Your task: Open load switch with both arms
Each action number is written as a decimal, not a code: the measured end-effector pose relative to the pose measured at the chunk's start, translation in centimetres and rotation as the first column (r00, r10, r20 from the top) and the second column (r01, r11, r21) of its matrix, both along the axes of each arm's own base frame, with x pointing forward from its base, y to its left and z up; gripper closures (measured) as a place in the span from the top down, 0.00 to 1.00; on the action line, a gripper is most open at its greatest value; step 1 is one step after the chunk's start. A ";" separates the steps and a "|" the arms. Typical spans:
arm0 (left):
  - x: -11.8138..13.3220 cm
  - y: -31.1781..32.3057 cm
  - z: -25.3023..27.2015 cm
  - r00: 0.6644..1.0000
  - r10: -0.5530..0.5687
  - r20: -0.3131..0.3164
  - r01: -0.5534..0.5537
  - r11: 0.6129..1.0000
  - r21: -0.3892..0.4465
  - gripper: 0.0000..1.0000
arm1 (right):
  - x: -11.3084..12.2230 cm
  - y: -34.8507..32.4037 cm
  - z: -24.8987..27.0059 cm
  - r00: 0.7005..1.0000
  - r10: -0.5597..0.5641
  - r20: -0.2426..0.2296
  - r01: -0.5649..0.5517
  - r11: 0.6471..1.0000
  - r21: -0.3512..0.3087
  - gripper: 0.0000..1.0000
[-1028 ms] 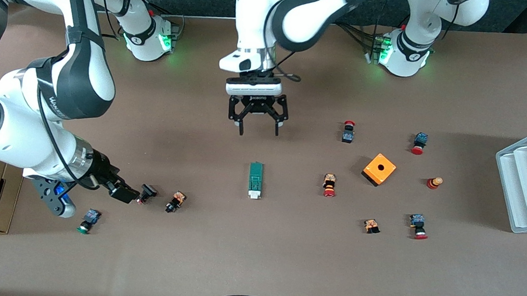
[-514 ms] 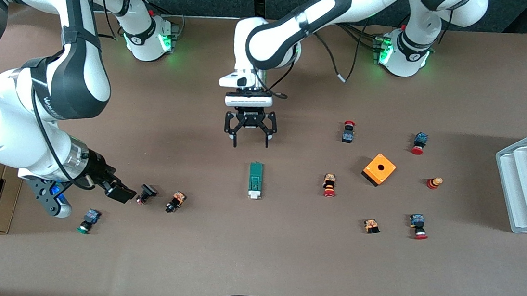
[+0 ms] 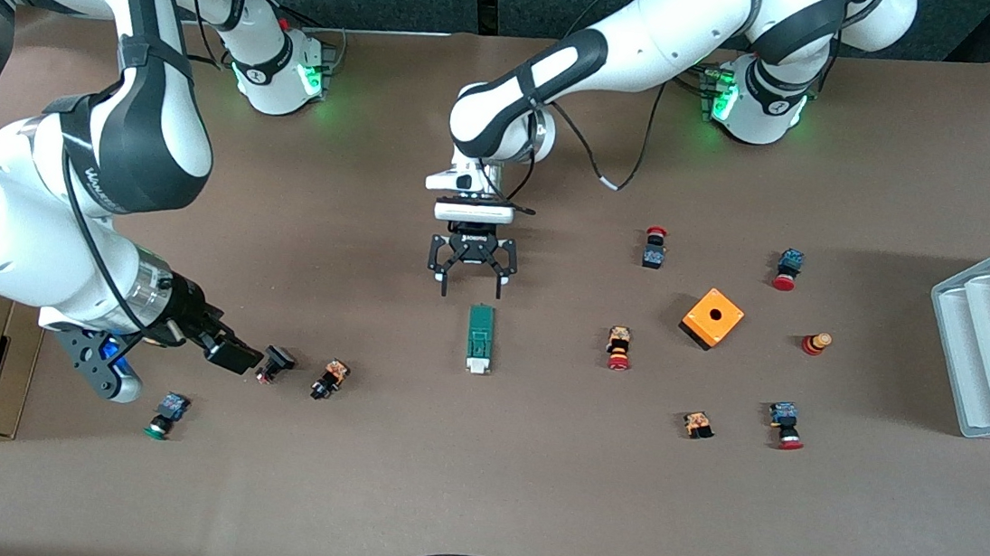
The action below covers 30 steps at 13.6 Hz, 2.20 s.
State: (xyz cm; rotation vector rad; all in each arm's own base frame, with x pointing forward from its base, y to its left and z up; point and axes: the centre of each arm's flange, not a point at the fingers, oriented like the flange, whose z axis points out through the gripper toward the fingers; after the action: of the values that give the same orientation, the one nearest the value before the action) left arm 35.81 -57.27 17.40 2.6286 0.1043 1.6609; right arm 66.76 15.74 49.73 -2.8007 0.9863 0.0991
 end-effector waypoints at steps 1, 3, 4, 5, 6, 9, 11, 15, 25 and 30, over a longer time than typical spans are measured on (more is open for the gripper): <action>0.0 0.1 -0.8 1.000 -0.004 0.017 0.004 1.000 -0.007 1.00 | 0.0 0.1 0.0 1.000 0.001 0.000 -0.001 1.000 0.000 0.99; -0.1 0.3 -2.1 0.999 -0.012 0.032 0.013 1.000 -0.020 1.00 | -0.2 0.7 -0.1 1.000 -0.015 -0.006 0.015 1.000 0.001 0.99; -0.1 0.4 -2.6 0.999 -0.016 0.039 0.018 0.999 -0.029 1.00 | -0.2 1.3 -0.2 0.999 -0.034 -0.012 0.034 0.999 0.000 0.99; -0.1 0.4 -3.0 0.999 -0.023 0.046 0.024 0.999 -0.034 1.00 | -0.3 2.3 -0.5 0.998 -0.056 -0.016 0.056 0.998 -0.001 0.99; -0.1 0.5 -3.5 0.998 -0.029 0.056 0.031 0.999 -0.036 1.00 | -0.4 3.7 -1.0 0.997 -0.079 -0.014 0.079 0.997 -0.002 0.99; 0.1 1.2 -5.8 0.995 -0.040 0.091 0.041 0.999 -0.012 1.00 | -0.3 7.3 -3.7 0.987 -0.161 -0.022 0.161 0.987 -0.009 0.99; 0.4 1.7 -7.4 0.995 -0.039 0.095 0.039 0.999 0.004 1.00 | -0.2 9.4 -5.8 0.974 -0.221 -0.050 0.222 0.975 0.013 0.99; 1.9 3.1 -9.3 0.992 -0.040 0.123 0.036 0.999 0.041 1.00 | -0.5 14.5 -11.2 0.935 -0.337 -0.108 0.338 0.941 -0.007 0.99; -0.4 1.7 -10.0 0.982 -0.028 0.186 0.025 1.000 0.018 1.00 | -1.9 24.4 -21.8 0.718 -0.677 -0.162 0.678 0.733 -0.054 0.98; -0.9 2.1 -11.6 0.985 -0.027 0.173 0.022 0.999 0.033 1.00 | -3.7 28.6 -26.1 0.662 -0.735 -0.148 0.735 0.675 -0.065 0.98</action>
State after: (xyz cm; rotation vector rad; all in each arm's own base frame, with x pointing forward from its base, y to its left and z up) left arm 34.86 -55.13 5.81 2.4812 0.0423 1.8886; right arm 63.08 44.30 23.66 -2.1739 2.0744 0.2184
